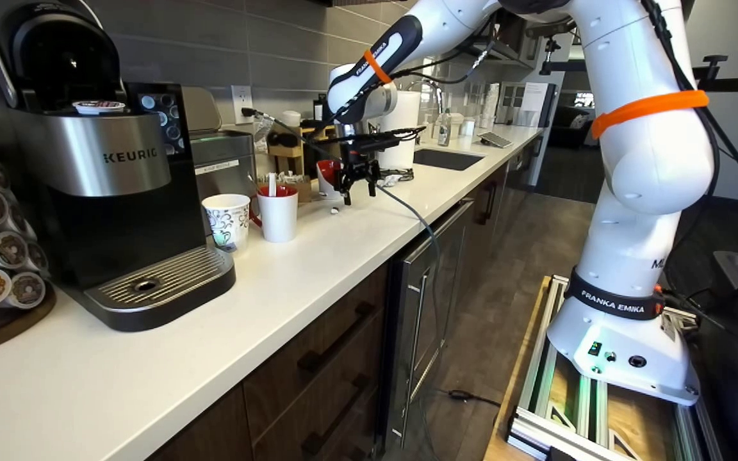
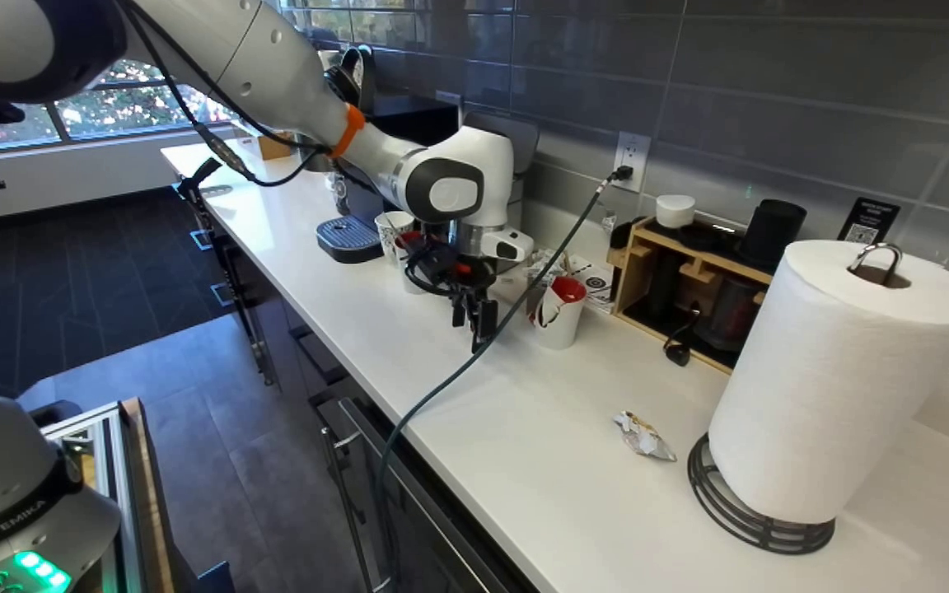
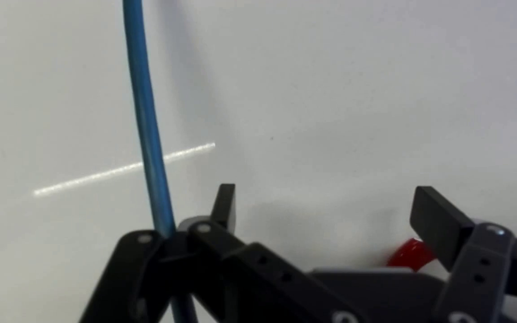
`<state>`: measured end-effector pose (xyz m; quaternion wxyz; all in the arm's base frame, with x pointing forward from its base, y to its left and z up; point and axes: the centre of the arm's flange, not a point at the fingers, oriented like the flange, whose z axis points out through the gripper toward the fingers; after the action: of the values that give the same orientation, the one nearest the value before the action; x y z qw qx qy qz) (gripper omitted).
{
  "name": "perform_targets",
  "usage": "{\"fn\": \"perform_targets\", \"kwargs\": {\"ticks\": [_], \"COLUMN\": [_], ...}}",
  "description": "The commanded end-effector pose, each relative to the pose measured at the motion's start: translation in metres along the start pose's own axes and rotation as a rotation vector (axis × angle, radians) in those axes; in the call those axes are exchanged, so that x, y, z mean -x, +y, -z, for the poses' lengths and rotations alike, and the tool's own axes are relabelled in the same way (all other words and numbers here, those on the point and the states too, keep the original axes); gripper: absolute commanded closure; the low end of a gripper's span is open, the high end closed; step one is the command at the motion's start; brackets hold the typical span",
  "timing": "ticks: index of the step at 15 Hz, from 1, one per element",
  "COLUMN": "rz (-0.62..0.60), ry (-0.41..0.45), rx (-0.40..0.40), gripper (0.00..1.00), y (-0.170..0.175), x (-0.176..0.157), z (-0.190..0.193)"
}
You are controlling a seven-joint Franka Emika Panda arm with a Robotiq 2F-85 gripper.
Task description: Move the cup and mug to the left and put the broken piece inside the broken mug
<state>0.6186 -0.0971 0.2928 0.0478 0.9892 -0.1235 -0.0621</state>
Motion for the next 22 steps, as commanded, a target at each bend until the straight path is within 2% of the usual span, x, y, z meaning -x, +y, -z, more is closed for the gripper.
{"fn": "perform_targets", "kwargs": {"ticks": [1,6,7,8,11,13,15,16,19,21,22], "rz": [-0.174,-0.382,-0.365,-0.328,-0.328,-0.341,-0.324,-0.347,-0.439,-0.521,-0.546], "ry": [-0.095,-0.267,-0.285,-0.237,-0.239,-0.275,-0.323,-0.341,-0.312,-0.278,-0.244], "rx": [0.034,0.040,0.036,0.049,0.050,-0.012,-0.112,-0.147,-0.209,-0.228,-0.203], "gripper": [0.00,0.00,0.00,0.00,0.00,0.00,0.00,0.00,0.00,0.00,0.00], "y": [-0.014,-0.033,-0.037,-0.026,-0.028,-0.032,-0.034,-0.035,-0.039,-0.041,-0.046], "x": [-0.003,0.001,0.005,0.013,0.013,0.019,0.022,0.024,0.028,0.026,0.026], "z": [0.007,0.020,0.023,0.020,0.022,0.023,0.023,0.023,0.022,0.022,0.022]}}
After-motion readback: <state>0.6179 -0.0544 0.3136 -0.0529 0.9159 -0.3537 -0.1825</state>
